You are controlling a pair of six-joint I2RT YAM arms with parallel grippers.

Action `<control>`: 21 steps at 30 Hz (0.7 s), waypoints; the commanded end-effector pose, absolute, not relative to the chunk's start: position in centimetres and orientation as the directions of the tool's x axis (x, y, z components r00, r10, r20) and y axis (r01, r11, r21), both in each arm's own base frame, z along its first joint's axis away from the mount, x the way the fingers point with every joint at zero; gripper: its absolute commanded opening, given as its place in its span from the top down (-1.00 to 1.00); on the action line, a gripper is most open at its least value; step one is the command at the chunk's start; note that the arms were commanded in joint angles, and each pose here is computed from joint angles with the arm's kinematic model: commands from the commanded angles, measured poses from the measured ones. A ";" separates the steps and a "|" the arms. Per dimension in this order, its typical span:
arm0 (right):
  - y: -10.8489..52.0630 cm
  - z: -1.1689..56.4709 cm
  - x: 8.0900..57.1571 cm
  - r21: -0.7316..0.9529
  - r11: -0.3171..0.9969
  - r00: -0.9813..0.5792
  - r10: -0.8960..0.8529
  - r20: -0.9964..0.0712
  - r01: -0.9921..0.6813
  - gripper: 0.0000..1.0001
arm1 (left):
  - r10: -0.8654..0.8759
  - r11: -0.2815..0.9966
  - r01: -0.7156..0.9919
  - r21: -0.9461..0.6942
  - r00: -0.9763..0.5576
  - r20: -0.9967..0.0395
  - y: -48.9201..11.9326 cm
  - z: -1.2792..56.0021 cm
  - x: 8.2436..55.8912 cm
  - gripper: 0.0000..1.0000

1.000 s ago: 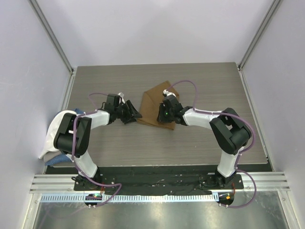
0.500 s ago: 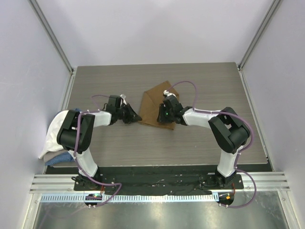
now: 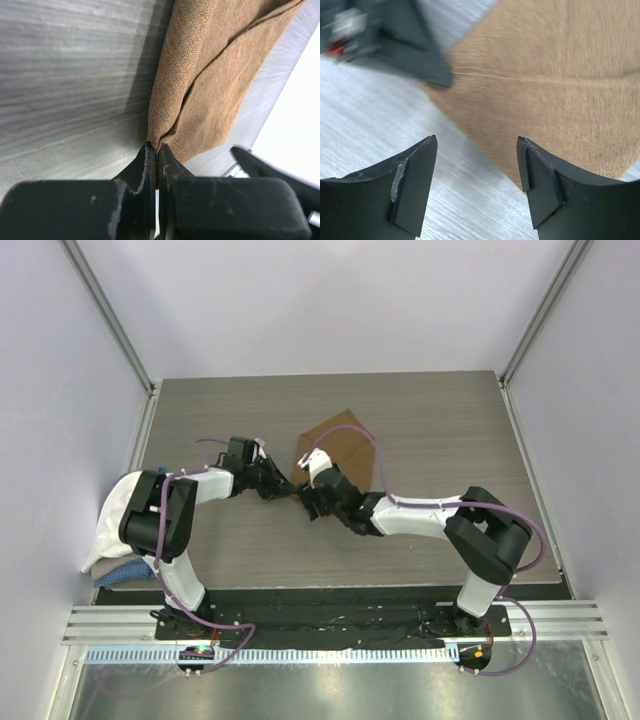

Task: Fold the napkin, place the utensils inside, and roll it up
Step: Roll the napkin with the utensil

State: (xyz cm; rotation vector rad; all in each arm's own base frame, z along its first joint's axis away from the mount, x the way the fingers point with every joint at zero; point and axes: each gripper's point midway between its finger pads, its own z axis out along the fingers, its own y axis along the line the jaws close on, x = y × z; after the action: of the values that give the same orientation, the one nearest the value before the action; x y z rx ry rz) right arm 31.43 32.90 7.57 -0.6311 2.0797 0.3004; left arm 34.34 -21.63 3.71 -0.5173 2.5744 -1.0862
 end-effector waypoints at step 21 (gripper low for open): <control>34.5 4.4 32.4 -0.566 0.762 -0.186 -0.634 -0.751 -0.314 -0.51 | -0.413 0.576 -0.254 -0.777 -0.910 -0.008 -20.5 6.2 33.0 1.00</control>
State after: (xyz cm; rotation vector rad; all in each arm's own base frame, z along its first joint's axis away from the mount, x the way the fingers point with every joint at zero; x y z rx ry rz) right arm 31.50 36.28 4.25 -0.8052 1.8046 -0.2016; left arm 33.04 -20.91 4.31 -0.5816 2.6327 -1.2028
